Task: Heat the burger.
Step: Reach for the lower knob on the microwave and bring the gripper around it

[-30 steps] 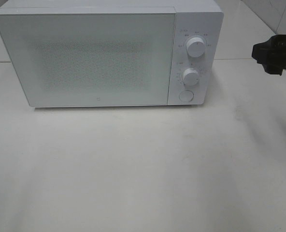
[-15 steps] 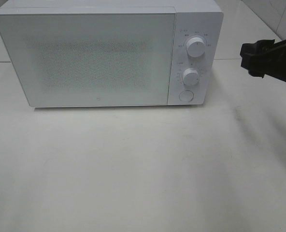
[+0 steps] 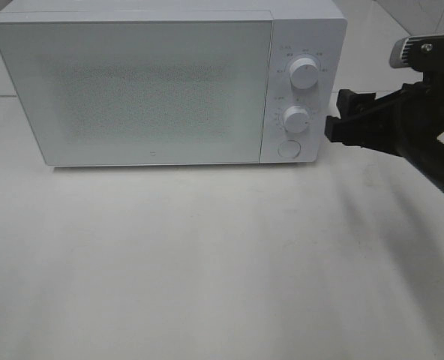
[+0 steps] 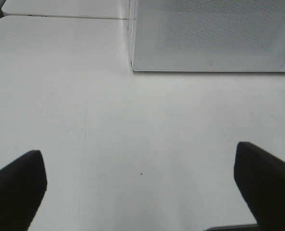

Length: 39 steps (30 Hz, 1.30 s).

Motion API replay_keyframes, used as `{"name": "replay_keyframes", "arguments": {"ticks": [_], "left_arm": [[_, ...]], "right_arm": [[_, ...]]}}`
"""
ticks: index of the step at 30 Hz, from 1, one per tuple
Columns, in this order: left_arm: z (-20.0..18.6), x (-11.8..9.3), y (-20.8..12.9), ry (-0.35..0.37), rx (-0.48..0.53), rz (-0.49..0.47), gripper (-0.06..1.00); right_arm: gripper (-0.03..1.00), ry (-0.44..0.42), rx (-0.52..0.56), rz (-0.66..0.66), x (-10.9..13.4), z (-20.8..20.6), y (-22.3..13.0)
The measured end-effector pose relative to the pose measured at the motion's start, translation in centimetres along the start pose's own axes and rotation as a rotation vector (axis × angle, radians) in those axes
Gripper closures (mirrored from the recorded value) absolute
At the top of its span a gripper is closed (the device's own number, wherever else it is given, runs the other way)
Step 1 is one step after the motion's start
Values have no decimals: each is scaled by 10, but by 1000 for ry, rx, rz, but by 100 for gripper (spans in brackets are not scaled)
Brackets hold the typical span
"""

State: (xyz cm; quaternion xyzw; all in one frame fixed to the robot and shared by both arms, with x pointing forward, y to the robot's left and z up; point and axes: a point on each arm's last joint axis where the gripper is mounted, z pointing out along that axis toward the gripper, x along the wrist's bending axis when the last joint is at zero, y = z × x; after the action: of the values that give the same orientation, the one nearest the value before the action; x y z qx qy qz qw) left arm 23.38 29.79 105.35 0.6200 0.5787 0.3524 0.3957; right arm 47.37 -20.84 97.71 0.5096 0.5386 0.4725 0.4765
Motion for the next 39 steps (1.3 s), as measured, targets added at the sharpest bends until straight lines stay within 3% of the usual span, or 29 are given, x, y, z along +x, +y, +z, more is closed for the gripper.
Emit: {"name": "replay_keyframes", "arguments": {"ticks": [8,23,39], "left_arm": [[0,0,0,0,0,0,-3],[0,0,0,0,0,0,-3],[0,0,0,0,0,0,-3]], "right_arm": [[23,-62,-27,-2,17,-3,-15],[23,-7,9,-78,51,4,-43],[23,15,35,-17,64,17,-61]]}}
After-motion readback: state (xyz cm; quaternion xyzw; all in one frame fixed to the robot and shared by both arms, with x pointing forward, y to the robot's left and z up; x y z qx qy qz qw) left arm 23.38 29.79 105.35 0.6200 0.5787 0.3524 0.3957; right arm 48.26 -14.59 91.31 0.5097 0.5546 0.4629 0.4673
